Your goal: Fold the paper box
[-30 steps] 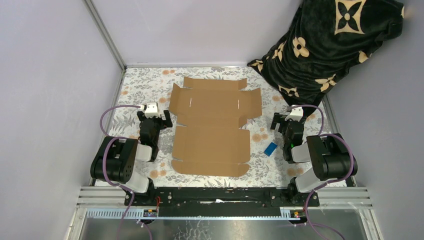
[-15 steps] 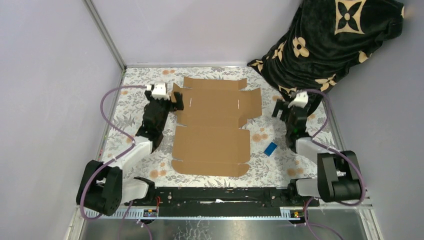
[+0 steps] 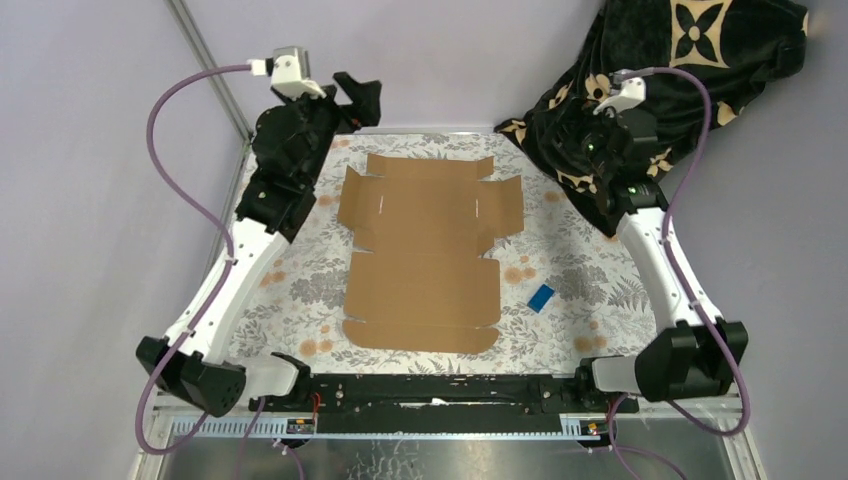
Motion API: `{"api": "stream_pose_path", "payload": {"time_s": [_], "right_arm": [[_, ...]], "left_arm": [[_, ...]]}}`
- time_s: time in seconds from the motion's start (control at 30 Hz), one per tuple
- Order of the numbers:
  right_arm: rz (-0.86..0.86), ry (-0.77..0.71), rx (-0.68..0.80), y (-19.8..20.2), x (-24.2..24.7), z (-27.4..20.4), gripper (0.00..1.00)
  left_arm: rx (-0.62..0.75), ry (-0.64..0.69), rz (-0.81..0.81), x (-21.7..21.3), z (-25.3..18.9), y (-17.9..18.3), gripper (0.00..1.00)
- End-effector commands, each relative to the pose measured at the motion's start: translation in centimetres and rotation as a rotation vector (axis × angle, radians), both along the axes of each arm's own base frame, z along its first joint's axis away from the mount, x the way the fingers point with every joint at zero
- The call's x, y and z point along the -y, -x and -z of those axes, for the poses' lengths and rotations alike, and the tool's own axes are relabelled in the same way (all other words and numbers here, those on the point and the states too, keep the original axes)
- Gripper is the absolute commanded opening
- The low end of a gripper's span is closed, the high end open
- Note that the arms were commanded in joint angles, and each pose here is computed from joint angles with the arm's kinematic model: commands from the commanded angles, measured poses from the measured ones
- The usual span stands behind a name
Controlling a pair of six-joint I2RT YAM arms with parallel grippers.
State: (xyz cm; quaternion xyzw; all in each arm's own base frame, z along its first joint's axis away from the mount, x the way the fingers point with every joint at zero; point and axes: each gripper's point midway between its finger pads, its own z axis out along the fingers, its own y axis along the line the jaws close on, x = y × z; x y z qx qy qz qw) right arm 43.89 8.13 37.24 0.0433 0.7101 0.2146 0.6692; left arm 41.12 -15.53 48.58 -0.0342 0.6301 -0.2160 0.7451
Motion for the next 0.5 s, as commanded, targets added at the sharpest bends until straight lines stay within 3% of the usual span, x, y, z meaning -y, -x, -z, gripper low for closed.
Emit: {"api": "stream_pose_path", "payload": {"time_s": [0.0, 0.13, 0.23, 0.37, 0.47], "right_arm": [[-0.14, -0.024, -0.334, 0.3, -2.4, 9.0, 1.0], [-0.161, 0.05, -0.447, 0.0, -3.1, 12.8, 1.0], [-0.18, 0.07, -0.489, -0.7, -4.0, 14.2, 1.0], [-0.215, 0.085, -0.541, -2.6, -5.6, 15.8, 0.92], [-0.254, 0.091, -0.592, -4.1, -7.2, 17.3, 0.82]], "left_arm": [[-0.141, 0.077, 0.113, 0.6, 6.0, 0.8, 0.99], [-0.324, 0.052, 0.044, 0.2, 11.7, -1.3, 0.99], [-0.393, 0.03, -0.015, -0.7, 15.2, -2.4, 0.99], [-0.441, 0.004, 0.01, -0.6, 18.6, -3.8, 0.98], [-0.508, 0.005, -0.003, -1.2, 20.9, -5.8, 0.84]]}}
